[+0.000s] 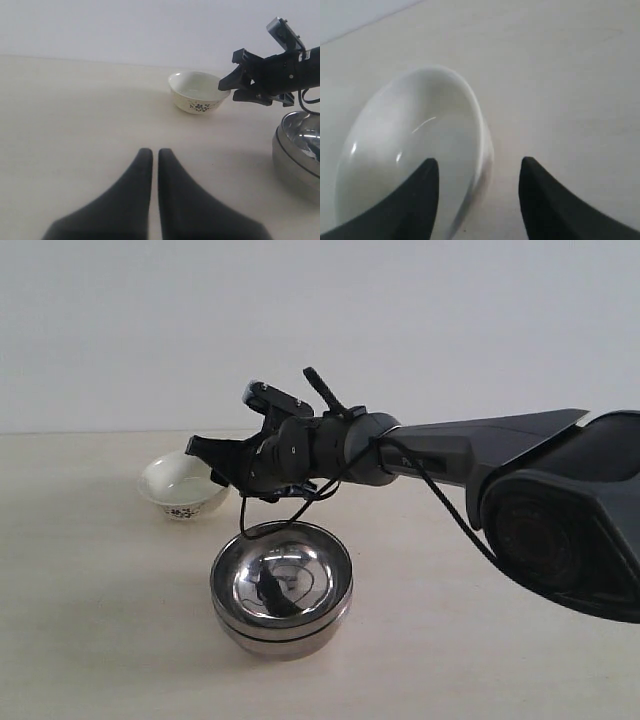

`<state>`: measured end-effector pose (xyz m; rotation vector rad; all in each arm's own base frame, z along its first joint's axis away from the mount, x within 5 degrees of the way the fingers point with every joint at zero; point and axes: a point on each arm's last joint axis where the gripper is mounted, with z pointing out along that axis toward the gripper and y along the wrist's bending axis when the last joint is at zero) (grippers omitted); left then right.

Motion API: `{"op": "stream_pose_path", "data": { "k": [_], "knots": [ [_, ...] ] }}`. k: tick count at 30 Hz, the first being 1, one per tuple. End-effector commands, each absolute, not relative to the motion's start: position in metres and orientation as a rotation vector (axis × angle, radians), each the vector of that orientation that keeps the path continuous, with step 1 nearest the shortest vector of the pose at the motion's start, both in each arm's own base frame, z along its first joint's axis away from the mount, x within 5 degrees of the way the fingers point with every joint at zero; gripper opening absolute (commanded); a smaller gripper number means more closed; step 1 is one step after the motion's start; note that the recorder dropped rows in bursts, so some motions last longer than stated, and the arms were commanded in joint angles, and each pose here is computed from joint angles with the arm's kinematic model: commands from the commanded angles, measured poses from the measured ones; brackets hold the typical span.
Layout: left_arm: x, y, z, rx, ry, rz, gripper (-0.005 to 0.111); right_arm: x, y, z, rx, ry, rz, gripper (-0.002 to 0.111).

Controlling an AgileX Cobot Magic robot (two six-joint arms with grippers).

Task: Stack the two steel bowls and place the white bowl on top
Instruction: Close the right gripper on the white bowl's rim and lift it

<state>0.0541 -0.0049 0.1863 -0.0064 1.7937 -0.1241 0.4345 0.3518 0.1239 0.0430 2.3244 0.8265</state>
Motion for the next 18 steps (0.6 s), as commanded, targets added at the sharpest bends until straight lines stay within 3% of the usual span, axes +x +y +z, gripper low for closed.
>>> {"op": "stream_pose_path", "data": {
  "k": [1, 6, 14, 18],
  "knots": [
    [0.054, -0.005, 0.185, -0.008, 1.792, -0.121, 0.004, 0.432, 0.360, 0.119, 0.037, 2.295, 0.841, 0.045],
    [0.054, -0.005, 0.185, -0.008, 1.792, -0.121, 0.004, 0.431, 0.361, 0.114, 0.082, 2.300, 0.867, 0.043],
    [0.054, -0.005, 0.185, -0.008, 1.792, -0.121, 0.004, 0.432, 0.362, 0.115, 0.061, 2.303, 0.861, 0.002],
    [0.054, -0.005, 0.185, -0.008, 1.792, -0.121, 0.004, 0.433, 0.366, 0.126, -0.001, 2.311, 0.853, 0.000]
  ]
}}
